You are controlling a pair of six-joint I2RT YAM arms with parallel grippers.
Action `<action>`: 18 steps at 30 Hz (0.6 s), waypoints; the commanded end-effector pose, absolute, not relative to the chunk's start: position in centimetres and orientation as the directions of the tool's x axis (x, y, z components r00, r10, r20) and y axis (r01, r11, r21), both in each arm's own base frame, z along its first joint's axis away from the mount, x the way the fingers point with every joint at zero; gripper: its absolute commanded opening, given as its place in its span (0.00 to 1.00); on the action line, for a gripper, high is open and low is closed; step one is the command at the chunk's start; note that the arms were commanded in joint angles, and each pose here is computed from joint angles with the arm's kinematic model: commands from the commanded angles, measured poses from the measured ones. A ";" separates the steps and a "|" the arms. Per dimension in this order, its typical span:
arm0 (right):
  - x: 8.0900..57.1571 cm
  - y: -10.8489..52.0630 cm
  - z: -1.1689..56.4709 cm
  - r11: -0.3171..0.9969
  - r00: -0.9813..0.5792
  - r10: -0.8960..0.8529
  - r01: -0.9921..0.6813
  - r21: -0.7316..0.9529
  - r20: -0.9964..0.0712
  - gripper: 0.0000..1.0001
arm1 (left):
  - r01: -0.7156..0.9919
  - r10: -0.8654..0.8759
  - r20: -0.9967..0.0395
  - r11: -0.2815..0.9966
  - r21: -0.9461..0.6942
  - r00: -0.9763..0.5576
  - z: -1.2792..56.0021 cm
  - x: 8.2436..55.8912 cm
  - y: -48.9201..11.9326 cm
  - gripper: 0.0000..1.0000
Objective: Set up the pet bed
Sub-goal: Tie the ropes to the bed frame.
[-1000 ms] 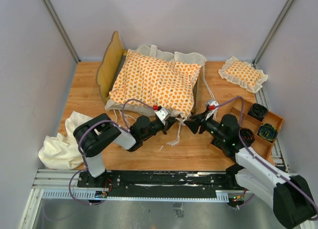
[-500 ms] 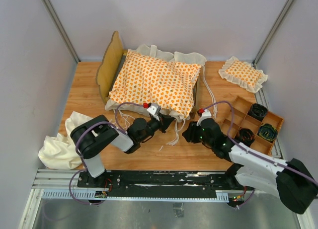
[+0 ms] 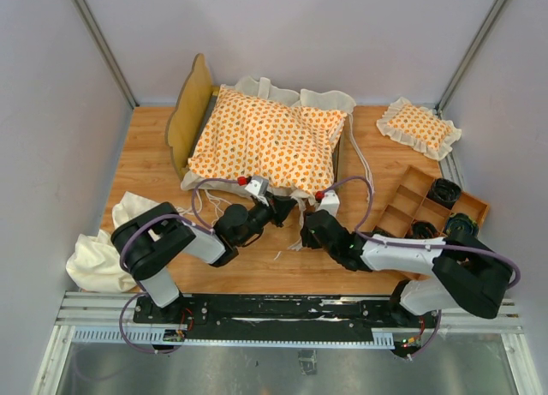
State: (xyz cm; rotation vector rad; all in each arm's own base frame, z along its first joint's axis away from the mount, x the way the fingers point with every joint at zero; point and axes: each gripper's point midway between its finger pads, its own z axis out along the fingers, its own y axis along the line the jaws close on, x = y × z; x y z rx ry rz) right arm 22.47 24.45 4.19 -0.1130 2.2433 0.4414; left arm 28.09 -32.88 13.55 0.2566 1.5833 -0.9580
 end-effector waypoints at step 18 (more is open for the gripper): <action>24.5 18.1 2.7 0.995 -0.625 -0.095 -0.033 -0.096 -0.775 0.00 | 0.601 -0.393 -0.886 0.656 -0.457 -0.245 14.9 28.3 -31.5 0.00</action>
